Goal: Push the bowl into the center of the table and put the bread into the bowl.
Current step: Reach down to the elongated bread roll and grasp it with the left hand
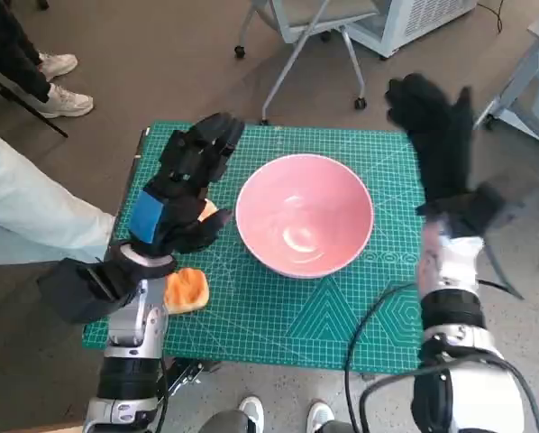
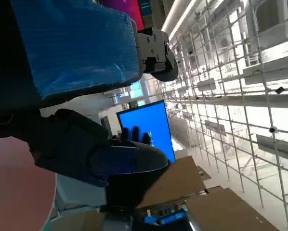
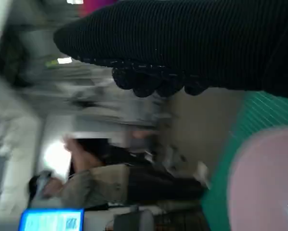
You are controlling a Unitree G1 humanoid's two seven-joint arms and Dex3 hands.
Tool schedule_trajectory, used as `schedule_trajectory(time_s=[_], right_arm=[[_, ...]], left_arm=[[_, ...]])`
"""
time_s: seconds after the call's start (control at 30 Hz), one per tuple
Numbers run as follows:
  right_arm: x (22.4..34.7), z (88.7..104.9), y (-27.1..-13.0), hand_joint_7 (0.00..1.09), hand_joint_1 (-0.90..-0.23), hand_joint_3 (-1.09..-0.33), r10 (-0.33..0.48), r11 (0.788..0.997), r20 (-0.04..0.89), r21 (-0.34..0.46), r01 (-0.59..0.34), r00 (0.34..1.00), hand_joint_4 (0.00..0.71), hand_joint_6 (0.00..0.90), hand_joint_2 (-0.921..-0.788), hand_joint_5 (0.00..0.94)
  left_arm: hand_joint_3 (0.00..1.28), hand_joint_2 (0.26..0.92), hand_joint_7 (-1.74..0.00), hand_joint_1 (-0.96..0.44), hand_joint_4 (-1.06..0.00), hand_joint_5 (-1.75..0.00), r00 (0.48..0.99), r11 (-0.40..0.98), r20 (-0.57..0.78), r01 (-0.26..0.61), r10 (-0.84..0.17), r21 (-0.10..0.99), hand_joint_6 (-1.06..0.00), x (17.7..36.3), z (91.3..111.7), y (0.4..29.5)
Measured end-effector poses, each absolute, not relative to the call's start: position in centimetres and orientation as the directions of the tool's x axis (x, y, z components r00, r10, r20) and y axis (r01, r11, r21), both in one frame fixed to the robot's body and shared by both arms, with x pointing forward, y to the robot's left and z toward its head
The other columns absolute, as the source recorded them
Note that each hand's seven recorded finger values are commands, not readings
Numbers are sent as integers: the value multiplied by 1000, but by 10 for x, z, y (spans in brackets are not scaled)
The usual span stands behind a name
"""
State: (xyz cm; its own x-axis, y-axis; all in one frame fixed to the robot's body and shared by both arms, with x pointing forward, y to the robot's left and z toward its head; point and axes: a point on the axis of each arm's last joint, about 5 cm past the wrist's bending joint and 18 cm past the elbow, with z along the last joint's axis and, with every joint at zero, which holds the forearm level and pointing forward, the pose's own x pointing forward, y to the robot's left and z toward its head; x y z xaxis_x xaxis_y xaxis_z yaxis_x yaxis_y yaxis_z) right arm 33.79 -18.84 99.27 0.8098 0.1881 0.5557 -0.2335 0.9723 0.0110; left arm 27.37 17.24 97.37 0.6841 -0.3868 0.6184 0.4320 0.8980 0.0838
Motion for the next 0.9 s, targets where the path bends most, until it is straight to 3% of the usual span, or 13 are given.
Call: schedule_trajectory(time_s=[0.57,0.73,0.9], right_arm=[[295,1014,-198,275,-663,-785,293,943,684,-90,-321,668,158,163,-921,4],[287,1016,-195,434,-669,-791,317,939,698,-138,-314,642,167,83,-921,3],[284,1018,-191,513,-676,-796,337,934,706,-168,-315,623,185,46,-921,9]], left_arm=[[356,921,-609,-665,-183,-12,661,887,635,453,-400,87,1,275,979,166],[356,921,-612,-659,-183,-12,642,882,649,461,-408,98,1,275,985,163],[353,921,-618,-646,-180,-10,610,875,673,469,-418,119,1,275,994,160]])
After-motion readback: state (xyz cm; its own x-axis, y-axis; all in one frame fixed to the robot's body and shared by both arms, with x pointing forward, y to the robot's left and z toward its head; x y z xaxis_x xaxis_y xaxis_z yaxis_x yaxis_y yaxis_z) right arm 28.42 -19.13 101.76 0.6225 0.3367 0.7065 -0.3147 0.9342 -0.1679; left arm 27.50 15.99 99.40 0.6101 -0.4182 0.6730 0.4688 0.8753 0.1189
